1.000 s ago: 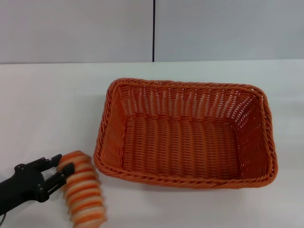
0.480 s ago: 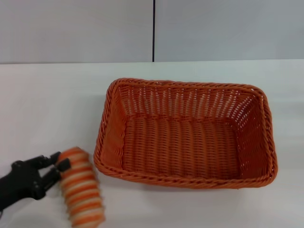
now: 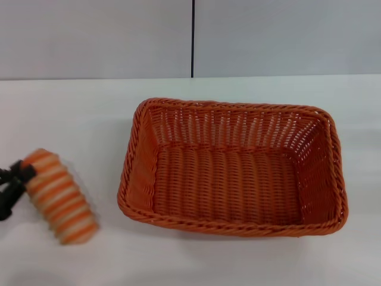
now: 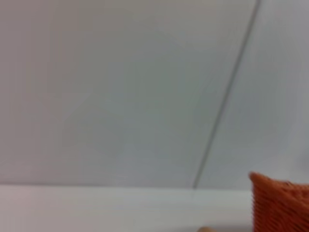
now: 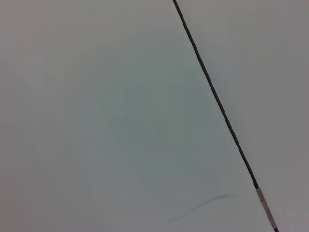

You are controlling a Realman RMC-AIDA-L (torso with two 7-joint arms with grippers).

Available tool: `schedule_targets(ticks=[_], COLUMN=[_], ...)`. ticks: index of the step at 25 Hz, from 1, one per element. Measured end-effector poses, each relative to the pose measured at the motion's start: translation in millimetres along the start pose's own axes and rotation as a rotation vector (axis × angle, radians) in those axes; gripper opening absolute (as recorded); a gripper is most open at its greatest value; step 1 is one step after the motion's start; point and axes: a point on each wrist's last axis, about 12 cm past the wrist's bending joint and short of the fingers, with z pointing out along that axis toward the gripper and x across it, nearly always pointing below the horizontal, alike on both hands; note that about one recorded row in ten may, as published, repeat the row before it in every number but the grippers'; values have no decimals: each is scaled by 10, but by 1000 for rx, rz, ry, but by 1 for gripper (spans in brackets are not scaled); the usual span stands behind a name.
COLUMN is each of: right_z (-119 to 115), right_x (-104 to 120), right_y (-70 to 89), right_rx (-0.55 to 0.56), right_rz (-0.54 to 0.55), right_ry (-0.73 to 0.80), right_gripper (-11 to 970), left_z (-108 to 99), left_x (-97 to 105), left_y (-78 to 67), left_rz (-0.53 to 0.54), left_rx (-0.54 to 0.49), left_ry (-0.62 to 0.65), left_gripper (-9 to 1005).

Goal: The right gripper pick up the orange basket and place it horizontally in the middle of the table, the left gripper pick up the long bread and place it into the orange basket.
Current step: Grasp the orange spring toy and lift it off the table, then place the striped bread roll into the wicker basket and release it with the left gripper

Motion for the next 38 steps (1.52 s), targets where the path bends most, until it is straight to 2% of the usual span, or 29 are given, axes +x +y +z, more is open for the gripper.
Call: schedule_targets(ticks=[6, 9, 13, 16, 20, 21, 24, 26, 29, 32, 38], right_z=[14, 44, 101, 143, 193, 201, 236, 264, 282, 280, 286], right_x=[5, 8, 12, 21, 60, 63, 71, 81, 100, 121, 150], right_y=[12, 30, 63, 89, 131, 137, 159, 174, 175, 171, 169], right_rx=[-4, -12, -25, -36, -47, -47, -44, -40, -17, 4, 22], right_rz=[2, 4, 8, 14, 32, 37, 57, 73, 103, 119, 127], right_ry=[-2, -5, -12, -16, -25, -31, -63, -83, -110, -121, -115], right_gripper=[519, 519, 519, 519, 519, 519, 519, 519, 519, 519, 519], left_z=[-53, 29, 244, 530, 953, 1094, 1330, 1439, 1488, 1489, 1426], left_x=[-112, -216, -363, -475, -543, -545, -513, -478, -405, -365, -312], left_y=[62, 46, -16, -128, -353, -455, -655, -759, -874, -904, -882], left_rz=[-34, -45, -50, -80, -121, -128, -131, -94, -15, -3, -14], left_rx=[-117, -136, -74, 36, 206, 268, 365, 408, 435, 428, 402], left_ry=[-178, -316, -436, -511, -513, -495, -446, -406, -385, -380, -372], left_gripper=[191, 165, 135, 126, 113, 110, 104, 105, 98, 92, 277])
